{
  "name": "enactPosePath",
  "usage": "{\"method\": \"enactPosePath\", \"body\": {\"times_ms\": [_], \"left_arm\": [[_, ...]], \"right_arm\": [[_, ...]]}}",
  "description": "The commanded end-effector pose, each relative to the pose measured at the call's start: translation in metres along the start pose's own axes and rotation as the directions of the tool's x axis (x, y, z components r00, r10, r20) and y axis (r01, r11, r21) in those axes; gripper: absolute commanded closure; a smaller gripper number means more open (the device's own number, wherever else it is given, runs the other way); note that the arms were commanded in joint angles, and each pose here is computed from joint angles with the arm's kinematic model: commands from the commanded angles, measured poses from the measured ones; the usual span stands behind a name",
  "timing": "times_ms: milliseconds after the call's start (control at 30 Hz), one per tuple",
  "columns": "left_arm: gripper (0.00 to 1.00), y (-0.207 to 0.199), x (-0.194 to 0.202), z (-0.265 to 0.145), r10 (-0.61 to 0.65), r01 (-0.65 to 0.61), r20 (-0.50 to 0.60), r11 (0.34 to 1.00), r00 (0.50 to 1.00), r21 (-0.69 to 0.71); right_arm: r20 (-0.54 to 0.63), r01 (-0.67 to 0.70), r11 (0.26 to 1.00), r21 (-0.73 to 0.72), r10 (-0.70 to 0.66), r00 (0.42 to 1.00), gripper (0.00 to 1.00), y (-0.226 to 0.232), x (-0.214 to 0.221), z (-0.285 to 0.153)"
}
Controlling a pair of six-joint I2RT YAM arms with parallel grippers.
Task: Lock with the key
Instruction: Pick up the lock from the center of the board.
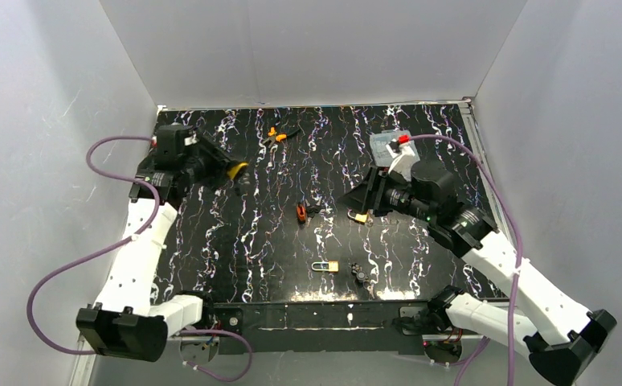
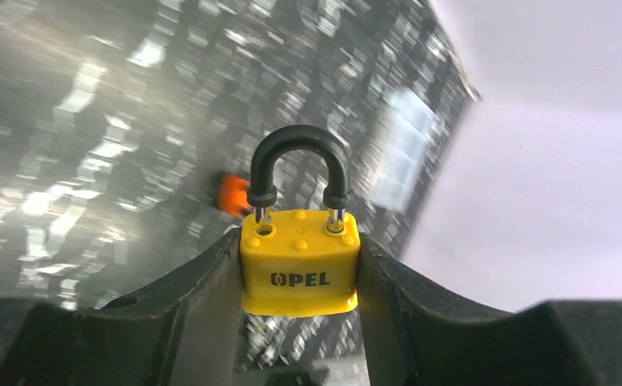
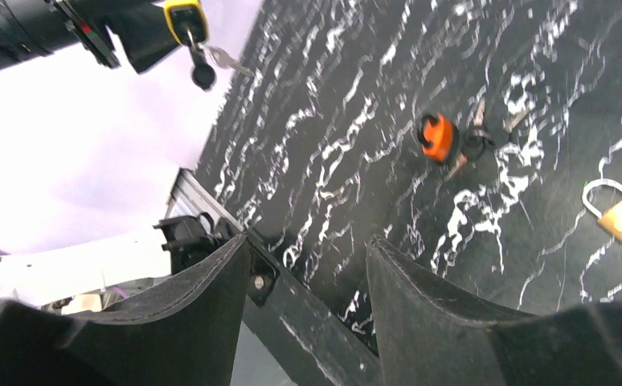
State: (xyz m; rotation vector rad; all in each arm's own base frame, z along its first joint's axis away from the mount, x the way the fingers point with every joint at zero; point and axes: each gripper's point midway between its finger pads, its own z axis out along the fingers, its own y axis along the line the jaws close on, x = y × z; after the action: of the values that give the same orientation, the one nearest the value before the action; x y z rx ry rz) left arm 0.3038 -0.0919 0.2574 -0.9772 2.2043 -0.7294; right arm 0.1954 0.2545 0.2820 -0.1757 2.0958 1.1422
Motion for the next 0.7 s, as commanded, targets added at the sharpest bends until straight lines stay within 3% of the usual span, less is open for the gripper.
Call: {"method": "enactPosePath", "body": {"times_ms": [0,300,667], "left_arm": [[1.0,-0.063,0.027,-0.024,-0.011,0.019,-0.046,0.987,0.999,0.16],[1.0,-0.143,0.104,-0.038,0.067,-0.021,-0.147,0.955,0.987,0.297],[1.0,-0.177,0.144,-0.051,-0.012,0.069,-0.175,0.944,0.985,0.323]], "right_arm": [[0.2,0.108,0.99,-0.087,-0.088,0.976,0.38,0.035,-0.047,-0.018],[0.327,0.183,0.976,-0.117,-0.136,0.935,0.35,0.055,-0.074,-0.024],[0.401,0.248,0.966,-0.072,-0.199,0.894,0.28,0.067,-0.086,-0.014]]}}
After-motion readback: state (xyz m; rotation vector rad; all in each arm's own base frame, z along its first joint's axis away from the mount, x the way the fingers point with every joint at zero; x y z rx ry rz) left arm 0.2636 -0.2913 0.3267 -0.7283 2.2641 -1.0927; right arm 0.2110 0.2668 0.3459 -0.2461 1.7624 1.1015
